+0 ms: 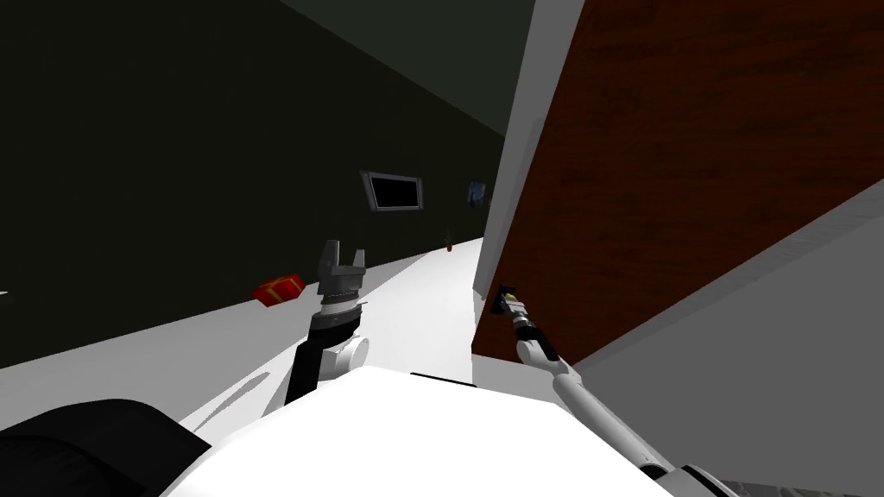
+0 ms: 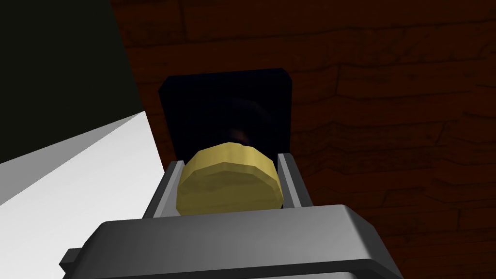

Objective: Pull the door open

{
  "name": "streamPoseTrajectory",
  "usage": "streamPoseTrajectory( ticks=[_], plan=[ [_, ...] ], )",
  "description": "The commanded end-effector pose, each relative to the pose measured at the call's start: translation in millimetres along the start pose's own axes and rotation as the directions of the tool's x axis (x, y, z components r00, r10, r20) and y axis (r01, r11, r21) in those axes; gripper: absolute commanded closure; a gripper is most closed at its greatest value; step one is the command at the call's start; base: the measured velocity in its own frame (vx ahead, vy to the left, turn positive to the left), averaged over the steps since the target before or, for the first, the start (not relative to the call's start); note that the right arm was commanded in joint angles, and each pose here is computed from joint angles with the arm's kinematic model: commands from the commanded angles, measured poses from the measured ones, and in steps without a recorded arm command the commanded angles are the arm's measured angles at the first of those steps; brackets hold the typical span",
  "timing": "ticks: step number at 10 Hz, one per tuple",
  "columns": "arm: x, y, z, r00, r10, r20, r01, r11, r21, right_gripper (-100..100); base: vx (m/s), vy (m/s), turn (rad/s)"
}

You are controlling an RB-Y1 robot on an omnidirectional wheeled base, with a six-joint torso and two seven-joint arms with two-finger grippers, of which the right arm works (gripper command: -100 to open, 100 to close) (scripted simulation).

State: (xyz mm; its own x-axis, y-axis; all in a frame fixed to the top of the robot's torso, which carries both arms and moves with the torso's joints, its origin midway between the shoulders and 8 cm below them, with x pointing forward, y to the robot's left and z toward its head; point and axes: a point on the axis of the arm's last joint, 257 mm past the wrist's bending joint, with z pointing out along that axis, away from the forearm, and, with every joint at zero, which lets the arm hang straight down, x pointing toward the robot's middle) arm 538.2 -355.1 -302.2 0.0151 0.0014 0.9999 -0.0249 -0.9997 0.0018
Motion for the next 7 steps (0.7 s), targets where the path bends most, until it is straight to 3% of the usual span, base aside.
streamPoseTrajectory(
  ticks=[1, 7],
  plan=[
    [1.3, -1.4, -2.1, 1.0, -0.001, -0.004, 0.001, 1.0, 0.014, 100, -0.122, -0.056, 0.093],
    [4.9, -8.0, -12.3, 1.0, -0.001, -0.014, 0.002, 0.997, 0.073, 100, -0.168, -0.082, 0.096]
  ],
)
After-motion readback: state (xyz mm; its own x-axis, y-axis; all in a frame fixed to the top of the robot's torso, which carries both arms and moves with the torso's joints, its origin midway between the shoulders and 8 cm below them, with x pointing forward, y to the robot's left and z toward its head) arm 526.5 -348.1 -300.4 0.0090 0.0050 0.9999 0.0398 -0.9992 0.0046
